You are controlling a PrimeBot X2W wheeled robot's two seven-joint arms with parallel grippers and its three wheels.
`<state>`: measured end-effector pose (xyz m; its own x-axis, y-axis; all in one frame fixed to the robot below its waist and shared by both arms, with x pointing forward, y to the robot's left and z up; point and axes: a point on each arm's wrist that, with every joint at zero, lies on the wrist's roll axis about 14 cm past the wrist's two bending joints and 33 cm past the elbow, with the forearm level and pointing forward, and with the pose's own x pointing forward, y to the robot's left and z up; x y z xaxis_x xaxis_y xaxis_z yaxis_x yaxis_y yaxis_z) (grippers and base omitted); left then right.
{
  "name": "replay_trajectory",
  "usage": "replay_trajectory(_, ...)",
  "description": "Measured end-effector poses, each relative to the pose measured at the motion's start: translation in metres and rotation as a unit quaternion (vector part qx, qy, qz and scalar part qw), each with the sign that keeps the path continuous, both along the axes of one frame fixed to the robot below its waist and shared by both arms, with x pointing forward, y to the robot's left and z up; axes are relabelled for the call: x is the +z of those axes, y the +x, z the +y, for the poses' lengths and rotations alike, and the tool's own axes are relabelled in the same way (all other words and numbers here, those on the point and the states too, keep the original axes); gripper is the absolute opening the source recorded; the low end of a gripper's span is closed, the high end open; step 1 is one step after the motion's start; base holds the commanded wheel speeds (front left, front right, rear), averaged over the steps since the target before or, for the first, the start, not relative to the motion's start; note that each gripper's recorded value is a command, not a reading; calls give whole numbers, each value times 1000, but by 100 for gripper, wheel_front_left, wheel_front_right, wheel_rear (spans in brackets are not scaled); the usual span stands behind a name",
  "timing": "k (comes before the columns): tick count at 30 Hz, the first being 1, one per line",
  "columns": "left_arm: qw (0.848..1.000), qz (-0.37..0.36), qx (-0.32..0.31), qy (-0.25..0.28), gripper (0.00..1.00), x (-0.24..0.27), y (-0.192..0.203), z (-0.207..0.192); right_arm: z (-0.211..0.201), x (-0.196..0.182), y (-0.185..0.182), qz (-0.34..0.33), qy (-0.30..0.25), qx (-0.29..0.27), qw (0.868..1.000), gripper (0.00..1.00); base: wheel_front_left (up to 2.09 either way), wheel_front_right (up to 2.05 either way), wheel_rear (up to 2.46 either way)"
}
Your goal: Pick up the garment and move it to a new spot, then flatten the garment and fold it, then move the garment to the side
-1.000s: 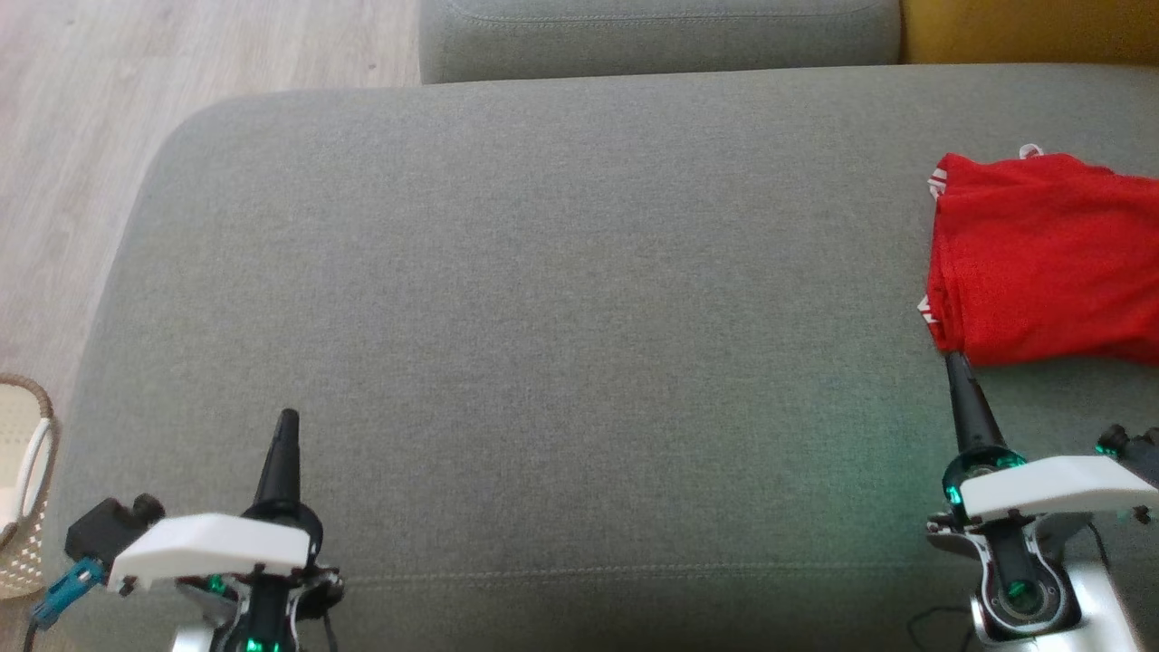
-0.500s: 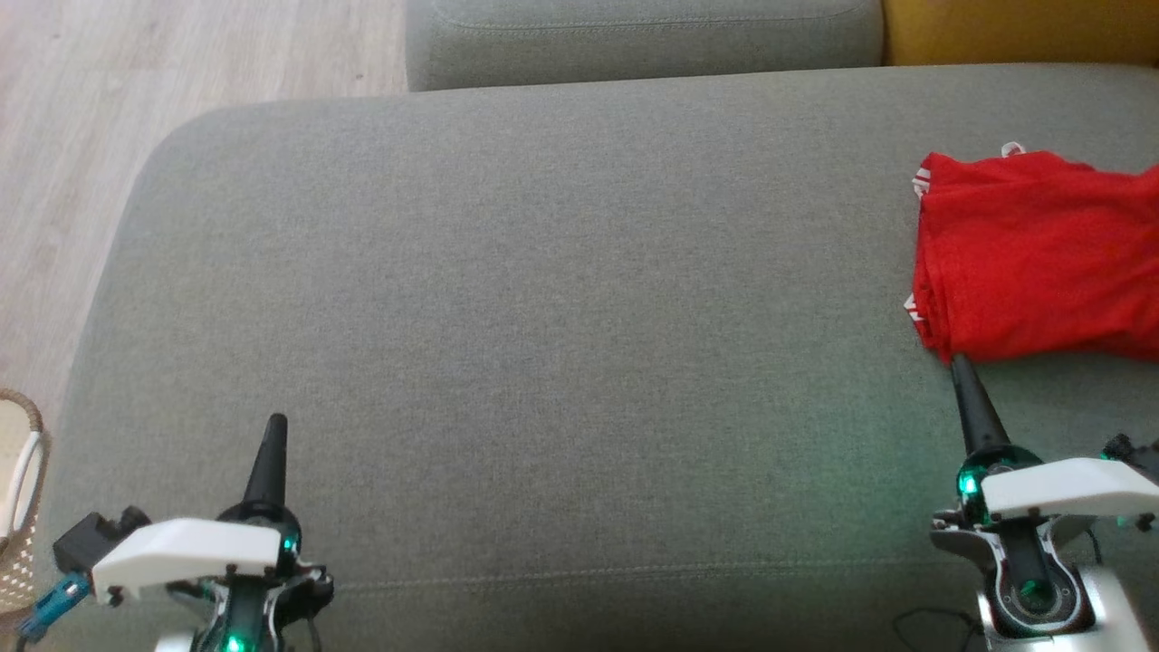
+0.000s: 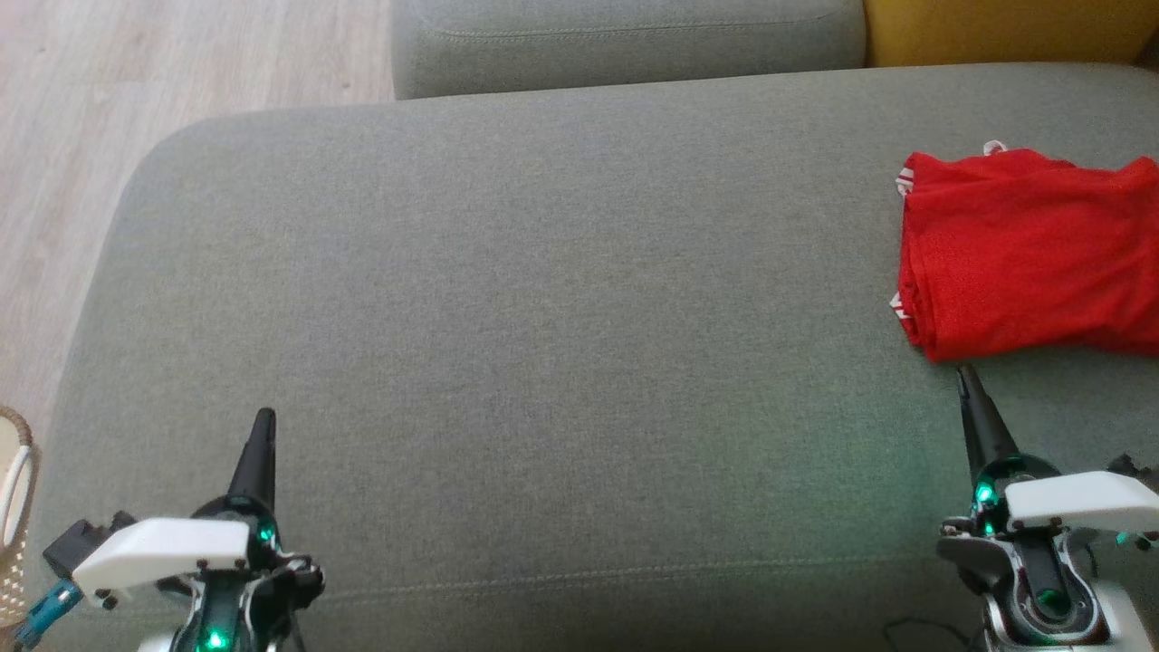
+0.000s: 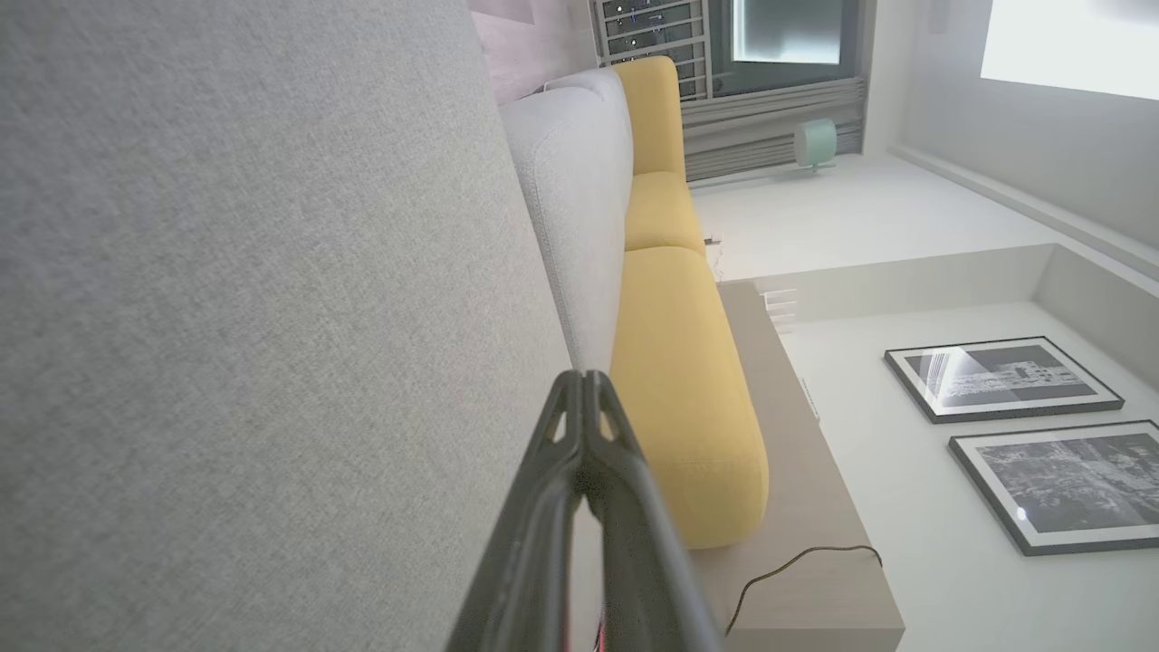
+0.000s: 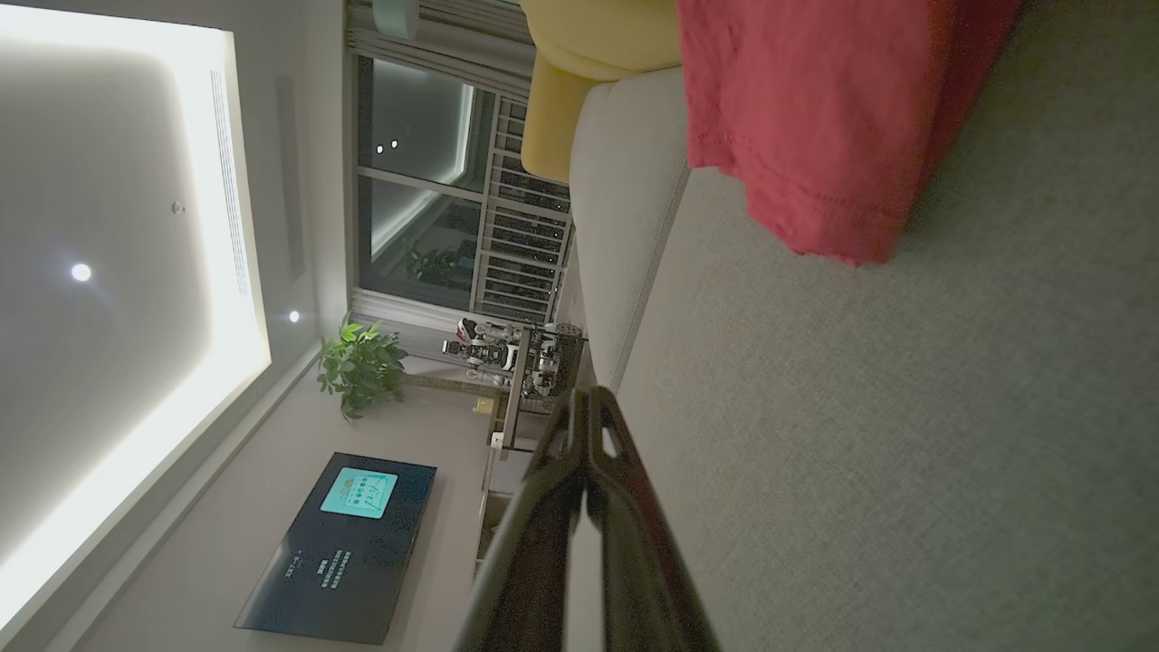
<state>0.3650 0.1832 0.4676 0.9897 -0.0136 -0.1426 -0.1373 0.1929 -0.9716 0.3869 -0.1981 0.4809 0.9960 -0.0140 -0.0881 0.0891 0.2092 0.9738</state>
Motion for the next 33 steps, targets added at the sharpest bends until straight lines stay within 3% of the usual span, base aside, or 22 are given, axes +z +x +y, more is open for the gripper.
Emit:
replay_trajectory(17, 996, -20, 2, -92, 0, 9, 8, 1, -8, 5, -6, -13, 95, -13, 995, 0, 0, 0, 0)
replay_trajectory(33, 994, -21, 7, -103, 0, 8, 8, 4, -8, 6, -6, -14, 106, -13, 994, 0, 0, 0, 0)
